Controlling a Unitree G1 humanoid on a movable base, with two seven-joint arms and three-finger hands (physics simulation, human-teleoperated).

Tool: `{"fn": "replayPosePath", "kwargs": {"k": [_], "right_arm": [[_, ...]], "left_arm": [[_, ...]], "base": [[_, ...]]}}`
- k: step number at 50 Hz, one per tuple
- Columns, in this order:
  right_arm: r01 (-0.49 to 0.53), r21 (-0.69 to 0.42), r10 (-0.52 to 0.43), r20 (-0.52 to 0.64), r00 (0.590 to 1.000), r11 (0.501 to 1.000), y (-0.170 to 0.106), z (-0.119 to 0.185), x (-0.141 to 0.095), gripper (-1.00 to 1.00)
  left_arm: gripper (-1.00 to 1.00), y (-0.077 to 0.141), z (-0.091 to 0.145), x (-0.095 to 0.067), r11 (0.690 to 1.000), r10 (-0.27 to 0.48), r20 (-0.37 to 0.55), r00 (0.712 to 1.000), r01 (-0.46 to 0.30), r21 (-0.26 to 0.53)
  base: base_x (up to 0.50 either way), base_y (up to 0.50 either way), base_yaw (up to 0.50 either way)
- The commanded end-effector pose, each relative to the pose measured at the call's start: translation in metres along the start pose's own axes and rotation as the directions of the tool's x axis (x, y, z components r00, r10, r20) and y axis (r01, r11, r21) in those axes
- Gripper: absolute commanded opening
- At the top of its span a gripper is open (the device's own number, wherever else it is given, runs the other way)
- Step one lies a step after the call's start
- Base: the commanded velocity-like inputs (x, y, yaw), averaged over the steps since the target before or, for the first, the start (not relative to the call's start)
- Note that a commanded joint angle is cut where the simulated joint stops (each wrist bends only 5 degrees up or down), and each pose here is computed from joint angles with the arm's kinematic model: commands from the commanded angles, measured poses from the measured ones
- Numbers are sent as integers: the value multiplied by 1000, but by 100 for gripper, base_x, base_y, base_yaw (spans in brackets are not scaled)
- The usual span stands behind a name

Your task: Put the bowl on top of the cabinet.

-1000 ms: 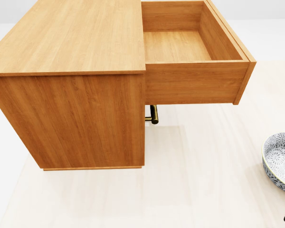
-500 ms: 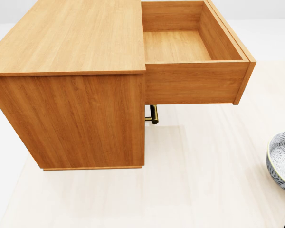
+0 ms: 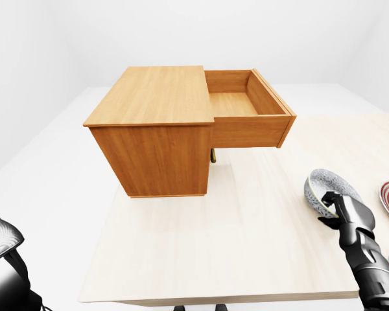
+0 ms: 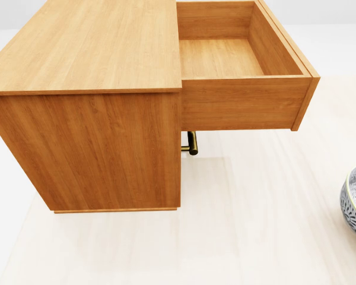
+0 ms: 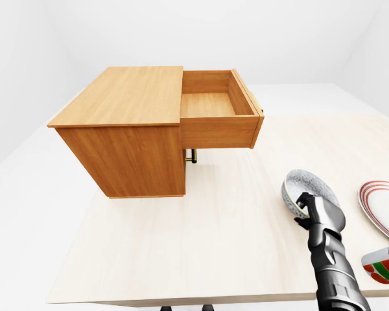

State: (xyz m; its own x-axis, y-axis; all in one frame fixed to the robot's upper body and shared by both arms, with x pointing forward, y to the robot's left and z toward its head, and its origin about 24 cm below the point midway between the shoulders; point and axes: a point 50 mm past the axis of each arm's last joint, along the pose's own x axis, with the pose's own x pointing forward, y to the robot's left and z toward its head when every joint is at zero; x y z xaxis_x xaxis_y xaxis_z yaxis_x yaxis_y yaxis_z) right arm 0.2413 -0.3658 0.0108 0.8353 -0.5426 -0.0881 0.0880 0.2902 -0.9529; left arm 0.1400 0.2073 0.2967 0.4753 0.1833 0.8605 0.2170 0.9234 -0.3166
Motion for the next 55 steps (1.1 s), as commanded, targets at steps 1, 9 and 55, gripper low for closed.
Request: {"fn": "replayPosePath", "kwargs": {"k": [1,9,55], "right_arm": [[-145,8,146,-74,987,989,27,-21,-18,-98],[-163,-5,162,-81,983,987,30,-24,-19,-98],[75,29,-80,250,965,997,-229,58,11,-95]], "left_arm": [[100,0,-1,-1,1000,-4,0,1000,4,9],[100,0,-1,-1,1000,-4,-5,1000,4,8],[100,0,-1,-1,1000,-2,-3,1000,2,6]], "base": [[0,0,0],[0,0,0],[0,0,0]]}}
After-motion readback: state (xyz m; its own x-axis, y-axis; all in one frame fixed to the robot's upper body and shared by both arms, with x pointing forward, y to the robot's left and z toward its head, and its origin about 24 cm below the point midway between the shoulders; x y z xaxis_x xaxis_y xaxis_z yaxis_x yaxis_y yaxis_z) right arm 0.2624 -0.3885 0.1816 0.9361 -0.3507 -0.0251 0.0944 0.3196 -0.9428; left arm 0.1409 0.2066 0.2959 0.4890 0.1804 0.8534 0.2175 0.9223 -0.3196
